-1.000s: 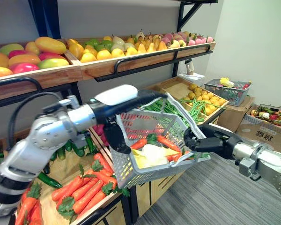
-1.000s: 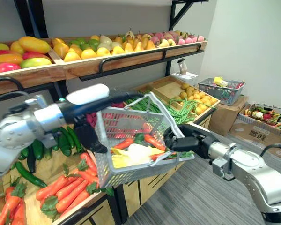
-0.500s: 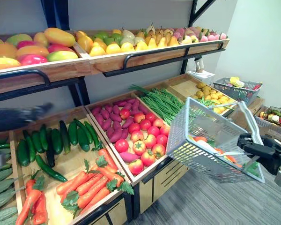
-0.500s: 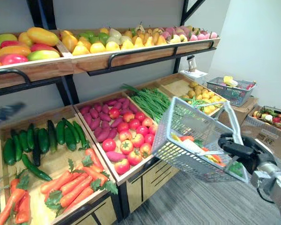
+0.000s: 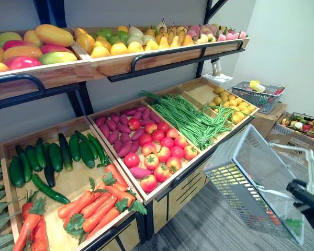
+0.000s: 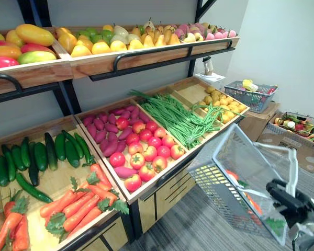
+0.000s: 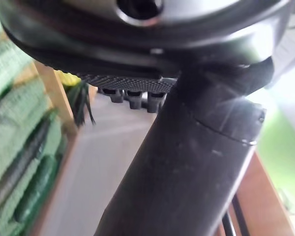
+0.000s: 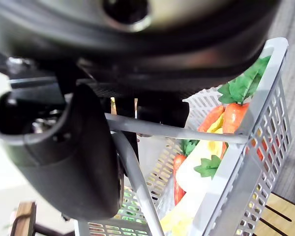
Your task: Pick vegetable in the basket
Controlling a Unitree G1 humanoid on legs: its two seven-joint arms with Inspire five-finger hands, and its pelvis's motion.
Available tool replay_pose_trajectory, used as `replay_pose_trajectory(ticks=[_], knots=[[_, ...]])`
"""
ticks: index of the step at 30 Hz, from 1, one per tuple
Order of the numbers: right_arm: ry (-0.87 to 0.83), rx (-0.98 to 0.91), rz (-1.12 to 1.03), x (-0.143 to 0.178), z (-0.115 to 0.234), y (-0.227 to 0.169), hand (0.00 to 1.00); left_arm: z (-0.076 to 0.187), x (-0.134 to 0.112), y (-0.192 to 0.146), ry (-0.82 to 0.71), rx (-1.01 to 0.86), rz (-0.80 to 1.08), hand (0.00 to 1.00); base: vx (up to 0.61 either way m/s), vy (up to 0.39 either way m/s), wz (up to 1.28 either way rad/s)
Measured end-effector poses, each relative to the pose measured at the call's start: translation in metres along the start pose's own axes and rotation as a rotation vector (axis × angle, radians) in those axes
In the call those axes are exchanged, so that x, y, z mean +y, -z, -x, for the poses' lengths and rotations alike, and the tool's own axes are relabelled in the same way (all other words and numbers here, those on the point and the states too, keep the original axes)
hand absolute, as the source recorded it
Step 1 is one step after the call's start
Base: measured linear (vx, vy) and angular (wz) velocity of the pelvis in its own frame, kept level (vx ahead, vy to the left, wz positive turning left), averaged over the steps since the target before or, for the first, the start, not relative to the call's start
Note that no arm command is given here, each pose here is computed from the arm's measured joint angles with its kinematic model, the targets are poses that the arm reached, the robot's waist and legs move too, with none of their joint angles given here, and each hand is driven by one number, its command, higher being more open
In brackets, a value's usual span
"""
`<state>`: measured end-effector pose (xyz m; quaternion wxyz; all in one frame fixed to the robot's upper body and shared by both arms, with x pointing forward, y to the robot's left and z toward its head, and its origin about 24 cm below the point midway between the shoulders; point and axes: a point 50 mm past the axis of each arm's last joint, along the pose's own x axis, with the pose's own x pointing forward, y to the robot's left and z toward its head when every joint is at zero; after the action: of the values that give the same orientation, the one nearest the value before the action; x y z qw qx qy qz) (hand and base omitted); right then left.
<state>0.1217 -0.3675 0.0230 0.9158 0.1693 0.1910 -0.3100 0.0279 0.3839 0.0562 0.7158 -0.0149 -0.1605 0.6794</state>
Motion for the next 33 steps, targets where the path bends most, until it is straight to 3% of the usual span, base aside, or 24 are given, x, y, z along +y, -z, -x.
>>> replay_pose_trajectory(ticks=[4,10,16,18,21,23,26,30,33], knots=[[0.209,0.137,-0.115,-0.003,0.011,0.059,0.0,0.034,0.009,0.03,-0.104,0.139,-0.051,1.0,-0.02,0.013,0.25],[0.414,0.351,-0.19,-0.011,0.024,0.127,0.0,0.059,0.024,0.059,-0.203,0.293,-0.117,1.0,-0.01,0.008,0.4],[0.534,0.449,-0.294,-0.022,0.035,0.177,0.0,0.09,0.079,0.098,-0.479,0.532,-0.06,1.0,0.04,0.005,0.45],[0.6,0.514,-0.427,-0.021,0.037,0.202,0.0,0.124,0.116,0.117,-0.647,0.691,-0.051,1.0,0.08,0.024,0.32],[0.612,0.617,-0.54,-0.003,0.041,0.23,0.0,0.176,0.154,0.128,-0.847,0.884,-0.1,1.0,0.08,0.018,0.19],[0.574,0.678,-0.547,0.009,0.043,0.241,0.0,0.195,0.162,0.129,-0.895,0.958,-0.115,1.0,0.04,0.026,0.08],[0.531,0.741,-0.519,0.025,0.046,0.252,0.0,0.206,0.157,0.135,-0.798,1.051,-0.143,1.0,0.01,0.047,0.09],[0.501,0.759,-0.39,0.02,0.044,0.25,0.0,0.203,0.127,0.15,-0.46,1.165,-0.155,1.0,-0.02,0.026,0.01],[0.433,0.769,-0.303,0.021,0.042,0.249,0.0,0.209,0.091,0.164,-0.152,1.257,-0.177,1.0,-0.02,0.0,-0.01]])
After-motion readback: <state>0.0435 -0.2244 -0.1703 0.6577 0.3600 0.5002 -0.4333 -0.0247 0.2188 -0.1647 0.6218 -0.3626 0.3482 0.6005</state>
